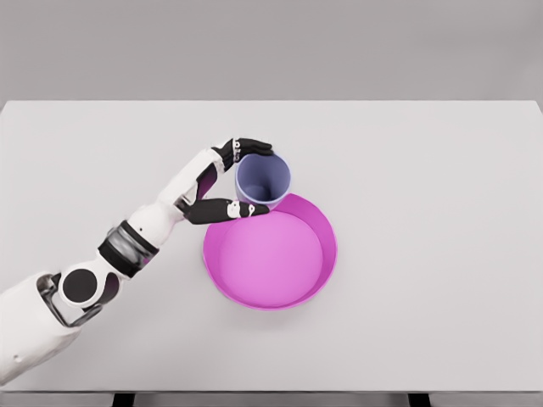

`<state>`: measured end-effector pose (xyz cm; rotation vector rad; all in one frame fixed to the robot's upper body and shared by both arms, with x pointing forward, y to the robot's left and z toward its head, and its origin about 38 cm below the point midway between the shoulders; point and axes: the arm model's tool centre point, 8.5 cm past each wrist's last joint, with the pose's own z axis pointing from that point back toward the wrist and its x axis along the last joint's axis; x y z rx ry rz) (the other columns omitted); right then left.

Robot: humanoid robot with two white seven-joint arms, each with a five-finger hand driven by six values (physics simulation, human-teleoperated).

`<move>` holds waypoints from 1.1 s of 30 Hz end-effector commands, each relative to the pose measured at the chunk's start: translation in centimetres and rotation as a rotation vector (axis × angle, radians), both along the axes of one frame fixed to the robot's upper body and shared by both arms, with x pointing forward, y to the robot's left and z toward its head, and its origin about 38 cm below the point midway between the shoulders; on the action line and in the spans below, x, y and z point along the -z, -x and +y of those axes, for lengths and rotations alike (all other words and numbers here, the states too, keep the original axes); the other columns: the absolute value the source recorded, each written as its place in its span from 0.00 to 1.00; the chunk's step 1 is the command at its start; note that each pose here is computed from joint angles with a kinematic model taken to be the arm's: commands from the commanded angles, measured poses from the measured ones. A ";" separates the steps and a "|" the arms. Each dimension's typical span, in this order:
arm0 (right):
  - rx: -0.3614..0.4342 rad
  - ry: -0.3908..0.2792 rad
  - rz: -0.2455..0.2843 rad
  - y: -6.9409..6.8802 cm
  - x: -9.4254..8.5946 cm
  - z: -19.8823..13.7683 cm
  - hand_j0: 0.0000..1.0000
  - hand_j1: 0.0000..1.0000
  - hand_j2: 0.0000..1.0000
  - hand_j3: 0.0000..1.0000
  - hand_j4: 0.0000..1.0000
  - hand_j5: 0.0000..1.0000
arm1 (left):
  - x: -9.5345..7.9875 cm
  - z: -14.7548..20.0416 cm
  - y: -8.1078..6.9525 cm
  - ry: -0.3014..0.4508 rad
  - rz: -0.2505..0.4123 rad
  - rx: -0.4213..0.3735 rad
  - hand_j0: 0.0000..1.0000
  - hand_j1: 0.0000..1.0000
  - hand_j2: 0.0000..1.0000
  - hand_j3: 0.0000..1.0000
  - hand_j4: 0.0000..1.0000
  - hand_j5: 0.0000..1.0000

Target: Flip the cup with left arm and place it on the plate

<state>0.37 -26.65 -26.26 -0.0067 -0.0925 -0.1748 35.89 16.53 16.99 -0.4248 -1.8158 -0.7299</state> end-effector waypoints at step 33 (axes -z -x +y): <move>0.000 0.000 -0.003 -0.1 0.0 0.0 1.00 1.00 1.00 1.00 1.00 1.00 | 3.7 -0.9 3.1 0.077 0.093 0.013 0.73 0.73 0.73 0.73 0.73 0.73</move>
